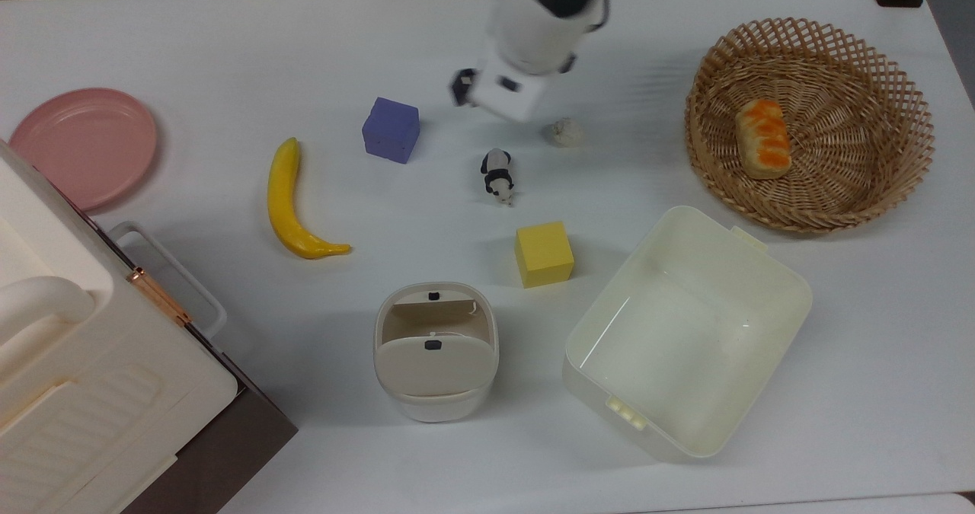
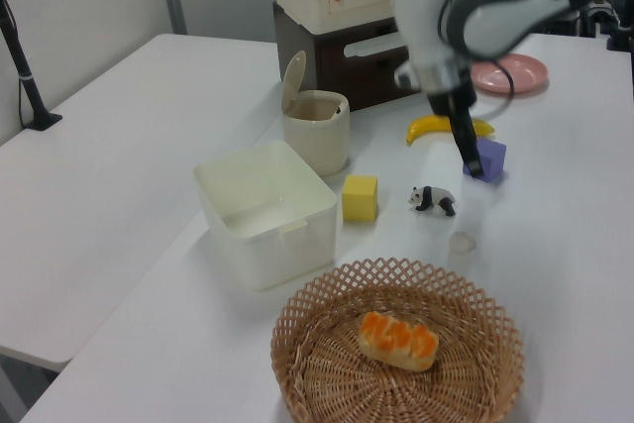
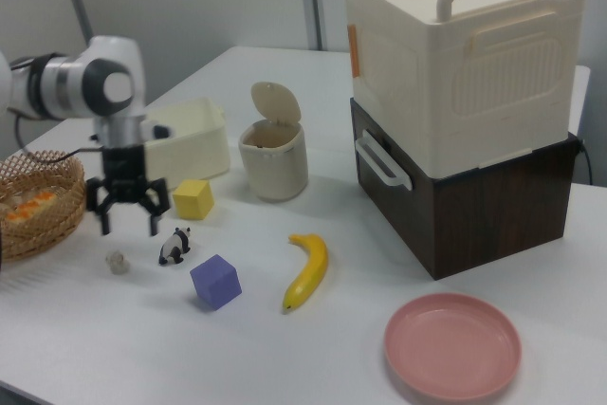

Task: Grab it up and put it in the trash
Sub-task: 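Move the open gripper over the small white ball beside the panda figurine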

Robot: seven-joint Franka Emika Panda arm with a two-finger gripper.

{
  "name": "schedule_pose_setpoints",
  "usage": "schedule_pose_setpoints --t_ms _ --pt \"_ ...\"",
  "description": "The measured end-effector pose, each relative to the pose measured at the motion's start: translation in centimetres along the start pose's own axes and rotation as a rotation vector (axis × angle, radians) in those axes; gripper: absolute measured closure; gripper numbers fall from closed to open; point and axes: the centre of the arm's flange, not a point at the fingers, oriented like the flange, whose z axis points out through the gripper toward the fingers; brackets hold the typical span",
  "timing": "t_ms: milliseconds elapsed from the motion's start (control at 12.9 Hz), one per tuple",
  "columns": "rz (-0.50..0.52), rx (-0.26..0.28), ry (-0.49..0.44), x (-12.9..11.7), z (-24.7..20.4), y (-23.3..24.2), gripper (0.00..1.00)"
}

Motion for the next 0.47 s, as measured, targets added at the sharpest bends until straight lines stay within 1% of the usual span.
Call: schedule_pose_setpoints --t_ms 78,155,233,310,388,465 --pt "-0.037 -0.019 -0.046 0.8 2.0 -3.6 0.0" --pt "-0.047 -0.041 -0.083 1.6 3.9 -7.0 0.0" --pt "-0.037 -0.061 -0.122 2.4 6.2 -10.1 0.03" --pt "-0.027 -0.063 -0.123 3.2 7.6 -11.8 0.04" --pt "-0.014 -0.056 -0.089 4.3 8.3 -12.4 0.12" --pt "-0.008 -0.051 -0.065 5.0 8.6 -12.2 0.14"
